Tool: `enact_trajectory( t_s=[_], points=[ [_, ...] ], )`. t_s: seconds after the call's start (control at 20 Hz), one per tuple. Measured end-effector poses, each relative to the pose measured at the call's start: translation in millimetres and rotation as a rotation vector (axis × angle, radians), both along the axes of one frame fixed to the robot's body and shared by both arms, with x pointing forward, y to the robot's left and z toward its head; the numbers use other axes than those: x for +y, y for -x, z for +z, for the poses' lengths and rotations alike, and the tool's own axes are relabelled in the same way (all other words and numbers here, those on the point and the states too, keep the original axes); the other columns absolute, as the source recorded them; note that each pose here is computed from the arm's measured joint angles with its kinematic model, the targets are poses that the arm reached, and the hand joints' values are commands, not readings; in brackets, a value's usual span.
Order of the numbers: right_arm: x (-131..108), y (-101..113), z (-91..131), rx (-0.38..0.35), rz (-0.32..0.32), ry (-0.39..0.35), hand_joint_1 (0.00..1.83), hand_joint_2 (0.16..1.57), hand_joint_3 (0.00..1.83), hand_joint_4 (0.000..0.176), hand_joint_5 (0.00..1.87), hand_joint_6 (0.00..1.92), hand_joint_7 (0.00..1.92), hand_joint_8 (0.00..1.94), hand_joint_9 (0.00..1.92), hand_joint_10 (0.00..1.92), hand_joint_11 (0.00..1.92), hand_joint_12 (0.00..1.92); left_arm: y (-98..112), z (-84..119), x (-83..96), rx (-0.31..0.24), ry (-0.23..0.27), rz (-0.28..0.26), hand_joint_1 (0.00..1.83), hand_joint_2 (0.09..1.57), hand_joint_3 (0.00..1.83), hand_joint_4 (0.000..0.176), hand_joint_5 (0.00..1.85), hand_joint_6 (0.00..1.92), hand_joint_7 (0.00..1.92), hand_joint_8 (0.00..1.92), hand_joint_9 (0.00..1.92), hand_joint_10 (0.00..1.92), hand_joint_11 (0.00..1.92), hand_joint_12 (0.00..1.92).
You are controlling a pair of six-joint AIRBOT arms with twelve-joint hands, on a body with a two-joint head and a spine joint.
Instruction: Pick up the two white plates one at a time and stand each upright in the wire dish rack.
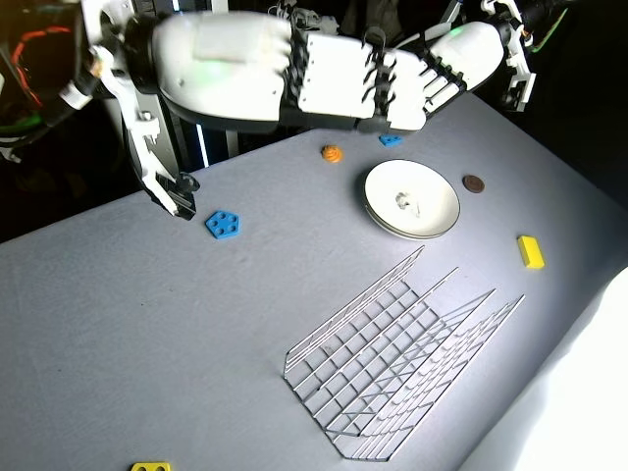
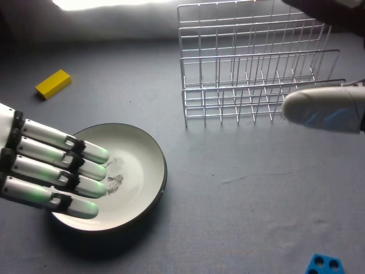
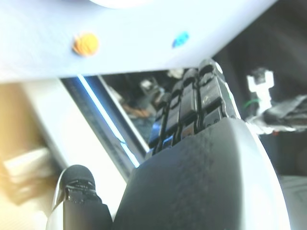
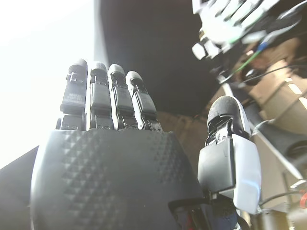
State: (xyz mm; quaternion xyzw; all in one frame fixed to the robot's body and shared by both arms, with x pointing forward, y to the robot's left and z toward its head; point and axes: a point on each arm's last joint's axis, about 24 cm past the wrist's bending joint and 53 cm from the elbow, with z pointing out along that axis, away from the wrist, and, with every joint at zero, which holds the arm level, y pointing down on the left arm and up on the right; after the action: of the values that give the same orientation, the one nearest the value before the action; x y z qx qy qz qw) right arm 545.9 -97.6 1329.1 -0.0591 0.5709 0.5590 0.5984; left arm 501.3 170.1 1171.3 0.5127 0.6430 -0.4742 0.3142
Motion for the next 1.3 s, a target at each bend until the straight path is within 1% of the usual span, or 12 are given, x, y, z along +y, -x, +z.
enact_trajectory(
  t_s=[0.1,0.25,0.3,0.45,0.6,0.85,1.0,1.1,1.2,1.25,1.3],
  points=[
    [3,2,0,0.0,0.012,0.001,0.0,1.13,0.0,0.0,0.03,0.01,0.01,0.0,0.01,0.0,0.0,0.0,-3,-9,-3.0,0.001,-0.019,0.007,0.0,0.96,0.05,0.0,0.0,0.0,0.0,0.0,0.0,0.0,0.0,0.0],
    [3,3,0,-0.002,0.014,0.003,0.0,1.12,0.0,0.0,0.04,0.01,0.01,0.0,0.0,0.0,0.0,0.0,-10,-25,-6.3,0.001,-0.055,0.029,0.0,0.97,0.05,0.0,0.0,0.0,0.0,0.0,0.0,0.0,0.0,0.0],
    [3,3,0,-0.001,0.014,0.002,0.0,1.12,0.0,0.0,0.04,0.01,0.01,0.0,0.0,0.0,0.01,0.0,-13,-33,-6.3,-0.006,-0.078,0.03,0.0,0.97,0.04,0.0,0.0,0.0,0.0,0.0,0.0,0.0,0.0,0.0],
    [4,3,0,0.007,0.017,-0.008,0.0,1.12,0.0,0.0,0.02,0.0,0.0,0.0,0.0,0.0,0.0,0.0,-24,-59,-0.1,-0.005,-0.149,0.055,0.0,0.97,0.04,0.0,0.0,0.0,0.0,0.0,0.0,0.0,0.0,0.0],
    [6,6,6,-0.002,0.027,-0.025,0.0,1.12,0.0,0.0,0.0,0.0,0.0,0.0,0.0,0.0,0.0,0.0,-39,-68,6.9,-0.008,-0.169,0.101,0.0,0.97,0.03,0.0,0.0,0.0,0.0,0.0,0.0,0.0,0.0,0.0],
    [5,4,6,0.026,0.023,-0.047,0.0,1.12,0.0,0.0,0.01,0.0,0.0,0.0,0.0,0.0,0.0,0.0,-49,-85,15.6,-0.016,-0.213,0.128,0.0,0.98,0.03,0.0,0.0,0.0,0.0,0.0,0.0,0.0,0.0,0.0],
    [6,2,0,0.043,0.021,-0.028,0.0,1.12,0.0,0.0,0.01,0.0,0.0,0.0,0.0,0.0,0.0,0.0,-56,-91,20.3,-0.028,-0.233,0.142,0.0,0.98,0.03,0.0,0.0,0.0,0.0,0.0,0.0,0.0,0.0,0.0],
    [11,3,-5,0.04,0.029,-0.001,0.0,1.12,0.0,0.0,0.01,0.0,0.0,0.0,0.0,0.0,0.0,0.0,-59,-91,20.1,-0.036,-0.228,0.147,0.0,0.98,0.03,0.0,0.0,0.0,0.0,0.0,0.0,0.0,0.0,0.0],
    [13,3,-7,0.043,0.029,0.011,0.0,1.12,0.0,0.0,0.01,0.0,0.0,0.0,0.0,0.0,0.0,0.0,-65,-93,22.3,-0.043,-0.236,0.159,0.0,0.98,0.03,0.0,0.0,0.0,0.0,0.0,0.0,0.0,0.0,0.0],
    [16,3,-11,0.055,0.034,0.019,0.0,1.12,0.0,0.0,0.01,0.0,0.0,0.0,0.0,0.0,0.0,0.0,-68,-94,23.5,-0.051,-0.241,0.166,0.0,0.98,0.03,0.0,0.0,0.0,0.0,0.0,0.0,0.0,0.0,0.0],
    [19,3,-20,0.076,0.039,0.033,0.03,1.12,0.0,0.0,0.02,0.01,0.0,0.0,0.0,0.0,0.0,0.0,-71,-93,24.3,-0.052,-0.237,0.171,0.0,0.98,0.03,0.0,0.0,0.0,0.0,0.0,0.0,0.0,0.0,0.0]
  ],
)
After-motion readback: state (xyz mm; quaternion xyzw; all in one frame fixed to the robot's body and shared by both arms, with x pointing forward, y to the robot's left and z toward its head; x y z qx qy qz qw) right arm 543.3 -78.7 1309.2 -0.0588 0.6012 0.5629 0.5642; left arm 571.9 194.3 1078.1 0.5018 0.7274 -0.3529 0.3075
